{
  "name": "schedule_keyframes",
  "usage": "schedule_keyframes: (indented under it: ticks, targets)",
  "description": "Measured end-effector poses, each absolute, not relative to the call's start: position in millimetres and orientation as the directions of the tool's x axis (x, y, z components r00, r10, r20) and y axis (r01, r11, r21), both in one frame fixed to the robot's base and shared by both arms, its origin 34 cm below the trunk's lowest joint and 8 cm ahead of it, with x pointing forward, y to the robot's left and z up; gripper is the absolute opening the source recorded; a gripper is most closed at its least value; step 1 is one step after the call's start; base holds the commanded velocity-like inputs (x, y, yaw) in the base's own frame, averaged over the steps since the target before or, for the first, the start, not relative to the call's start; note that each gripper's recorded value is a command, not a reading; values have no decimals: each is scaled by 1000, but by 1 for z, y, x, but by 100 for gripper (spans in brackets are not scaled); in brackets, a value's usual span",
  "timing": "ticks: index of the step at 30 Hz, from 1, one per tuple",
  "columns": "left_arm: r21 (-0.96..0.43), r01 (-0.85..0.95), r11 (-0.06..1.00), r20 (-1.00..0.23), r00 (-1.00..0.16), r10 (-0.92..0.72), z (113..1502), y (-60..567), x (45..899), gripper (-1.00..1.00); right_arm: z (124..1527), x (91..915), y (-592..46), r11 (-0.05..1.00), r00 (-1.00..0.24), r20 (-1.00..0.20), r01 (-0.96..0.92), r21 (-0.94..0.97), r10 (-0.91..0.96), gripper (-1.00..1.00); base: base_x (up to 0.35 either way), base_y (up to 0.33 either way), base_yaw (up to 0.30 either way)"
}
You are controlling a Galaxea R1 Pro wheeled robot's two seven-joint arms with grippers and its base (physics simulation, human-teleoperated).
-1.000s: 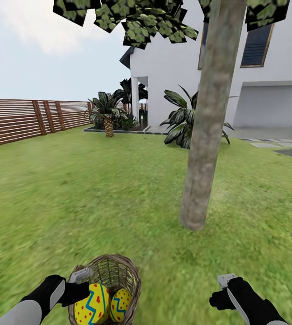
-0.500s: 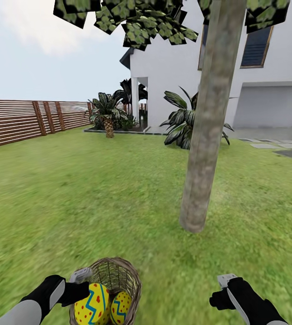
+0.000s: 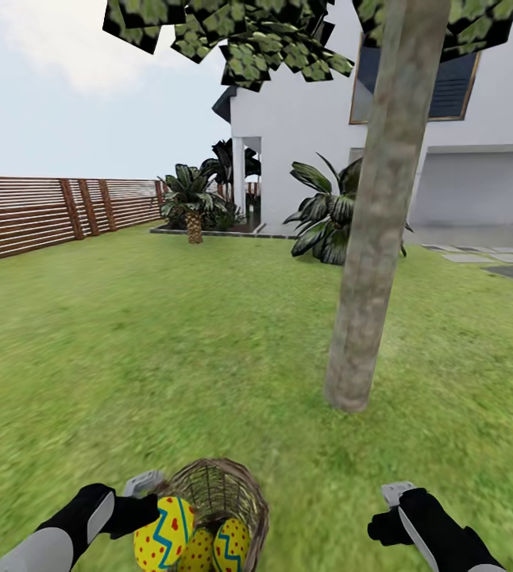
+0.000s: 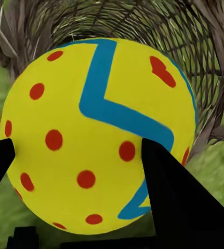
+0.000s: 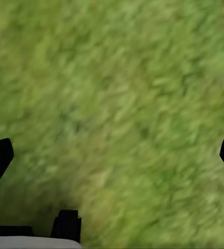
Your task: Take the three Easter eggs out of the wicker basket on the lawn in the garden, then place them on the lawn next to a single tree (choose any tree) so that all three eggs are next to the same tree and none are left in the basket.
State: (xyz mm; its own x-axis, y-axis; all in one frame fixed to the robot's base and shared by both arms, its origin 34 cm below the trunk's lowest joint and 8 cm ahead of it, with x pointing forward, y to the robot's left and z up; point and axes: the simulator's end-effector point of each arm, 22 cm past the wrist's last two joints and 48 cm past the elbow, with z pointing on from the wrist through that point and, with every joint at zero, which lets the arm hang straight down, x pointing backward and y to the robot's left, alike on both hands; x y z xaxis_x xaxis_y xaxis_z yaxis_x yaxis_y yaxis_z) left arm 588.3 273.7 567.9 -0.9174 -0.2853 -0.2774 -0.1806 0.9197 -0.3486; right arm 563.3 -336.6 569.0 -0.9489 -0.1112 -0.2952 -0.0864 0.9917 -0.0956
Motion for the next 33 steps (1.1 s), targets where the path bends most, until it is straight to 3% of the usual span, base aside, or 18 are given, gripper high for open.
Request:
schedule_keyframes:
  ticks: [8, 33]
  targets:
    - [-357, -175, 918, -273, -920, -282, 581, 265, 589, -100, 583, 564, -337, 992, -949, -295, -86, -95, -111, 100, 0, 56, 0]
    - [-361, -172, 916, -272, -920, -280, 623, 265, 590, -100, 625, 566, -339, 992, -949, -296, -82, -94, -106, 100, 0, 290, 0]
